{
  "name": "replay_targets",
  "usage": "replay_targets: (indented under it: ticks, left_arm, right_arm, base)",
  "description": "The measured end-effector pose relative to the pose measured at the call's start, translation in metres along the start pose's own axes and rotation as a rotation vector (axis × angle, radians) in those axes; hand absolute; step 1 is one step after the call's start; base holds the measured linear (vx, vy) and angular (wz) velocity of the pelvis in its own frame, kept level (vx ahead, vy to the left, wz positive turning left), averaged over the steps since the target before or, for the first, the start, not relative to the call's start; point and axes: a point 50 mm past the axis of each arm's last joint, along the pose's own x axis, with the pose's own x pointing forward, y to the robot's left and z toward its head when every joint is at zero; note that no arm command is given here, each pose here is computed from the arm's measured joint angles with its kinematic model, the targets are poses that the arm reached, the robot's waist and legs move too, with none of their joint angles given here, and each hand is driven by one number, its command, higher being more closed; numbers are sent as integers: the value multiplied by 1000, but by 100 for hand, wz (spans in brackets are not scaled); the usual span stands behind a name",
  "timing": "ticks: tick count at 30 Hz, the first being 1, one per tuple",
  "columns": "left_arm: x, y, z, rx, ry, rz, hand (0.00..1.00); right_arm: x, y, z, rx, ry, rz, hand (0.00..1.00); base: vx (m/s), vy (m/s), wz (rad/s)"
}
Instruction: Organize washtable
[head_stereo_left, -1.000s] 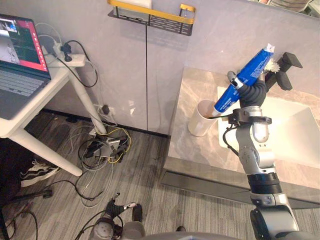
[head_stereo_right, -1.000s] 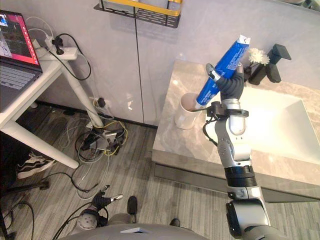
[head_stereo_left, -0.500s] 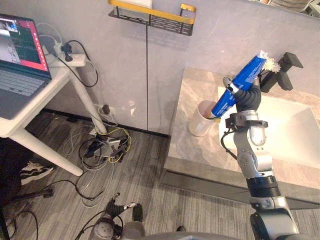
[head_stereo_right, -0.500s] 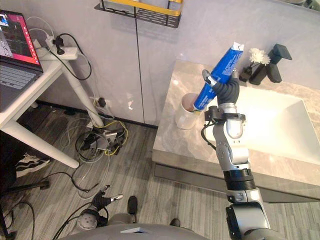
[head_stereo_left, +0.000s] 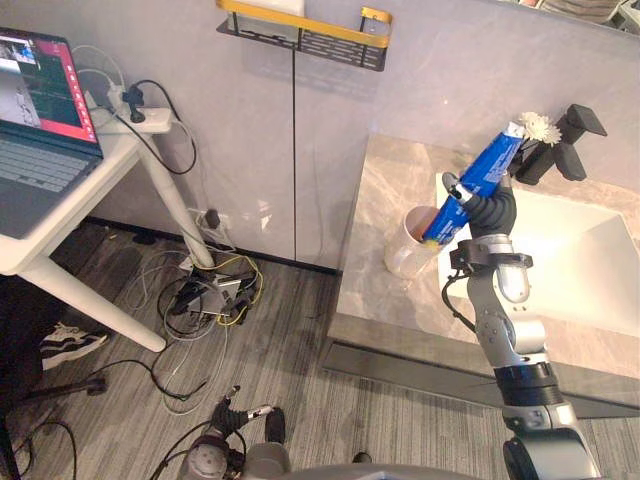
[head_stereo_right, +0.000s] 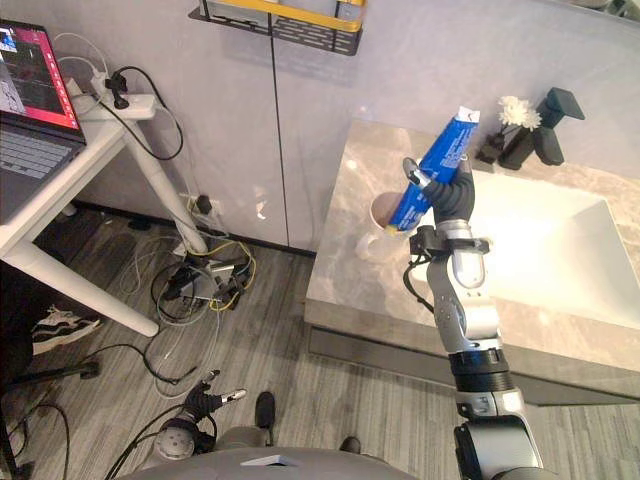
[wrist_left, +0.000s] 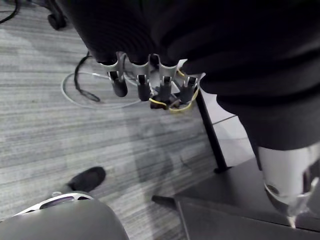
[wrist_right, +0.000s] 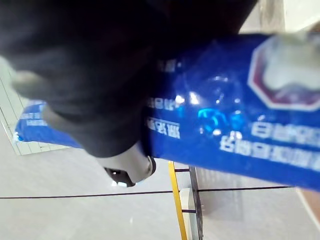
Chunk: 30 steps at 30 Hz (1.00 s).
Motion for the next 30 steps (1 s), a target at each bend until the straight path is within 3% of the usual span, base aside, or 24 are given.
replay_targets:
  ticks: [9,10,30]
  left_arm:
    - [0,0,0,0,0,-2,0]
    - [0,0,0,0,0,-2,0]
    - [0,0,0,1,0,-5,0]
  right_arm:
    - [-3,-1,-2,-35,9,6,100]
    - [-4,-1,-3,-37,11,5,0]
    - [-3,1,4,-36,-16,12,0]
  base:
    - [0,0,0]
    - [0,0,0]
    - [0,0,0]
